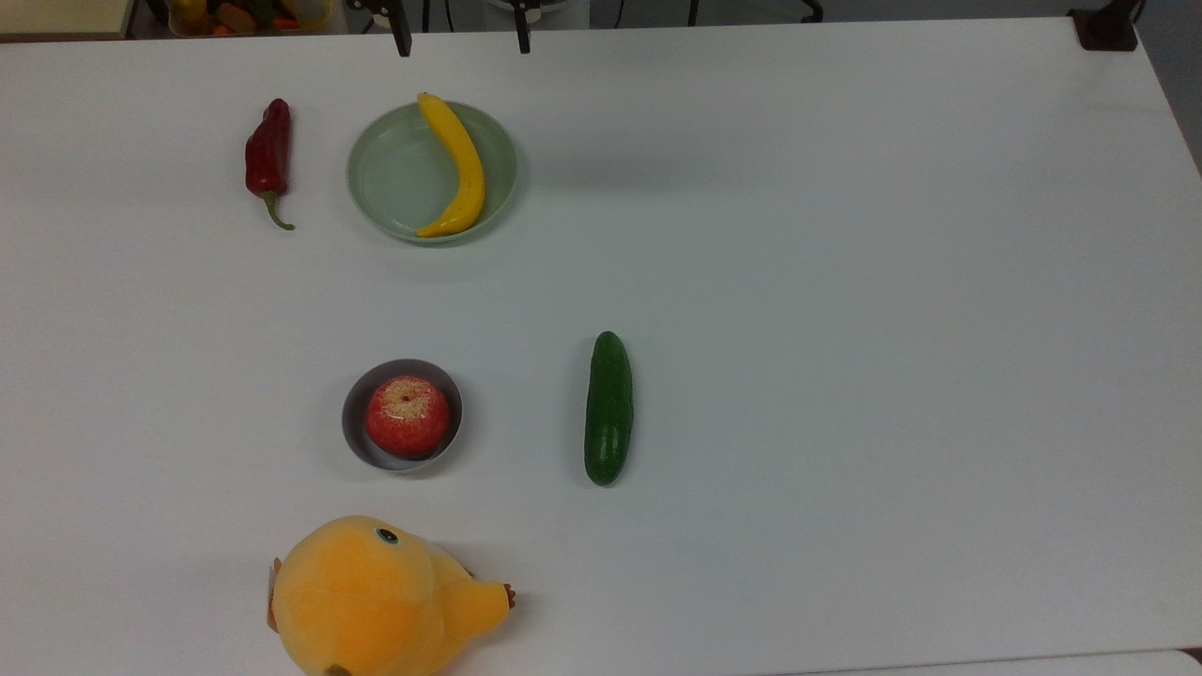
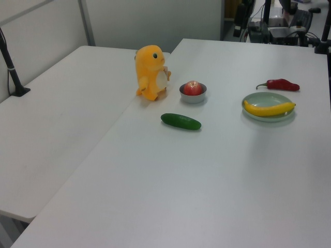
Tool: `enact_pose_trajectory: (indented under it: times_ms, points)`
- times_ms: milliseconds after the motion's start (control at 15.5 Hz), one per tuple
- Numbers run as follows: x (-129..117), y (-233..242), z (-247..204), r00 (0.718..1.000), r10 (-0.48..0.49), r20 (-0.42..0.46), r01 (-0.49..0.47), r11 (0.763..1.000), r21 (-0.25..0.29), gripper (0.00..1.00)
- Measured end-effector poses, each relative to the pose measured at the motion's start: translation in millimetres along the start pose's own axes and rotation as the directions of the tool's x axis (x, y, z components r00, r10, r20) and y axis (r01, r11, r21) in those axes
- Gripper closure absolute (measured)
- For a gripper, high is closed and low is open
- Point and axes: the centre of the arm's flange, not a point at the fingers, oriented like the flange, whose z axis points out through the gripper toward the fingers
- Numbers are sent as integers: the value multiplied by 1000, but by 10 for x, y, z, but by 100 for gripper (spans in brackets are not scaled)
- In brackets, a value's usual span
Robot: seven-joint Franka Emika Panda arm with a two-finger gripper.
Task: Put the cucumber on the left side of the bowl
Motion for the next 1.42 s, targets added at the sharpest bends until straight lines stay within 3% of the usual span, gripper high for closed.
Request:
enact_pose_trajectory:
  times_ms: [1229,1423]
  points:
    - [9,-16,143,999,-7,39,7,1000,3,0]
    - [29,-7,231,997,-58,54,57,998,7,0]
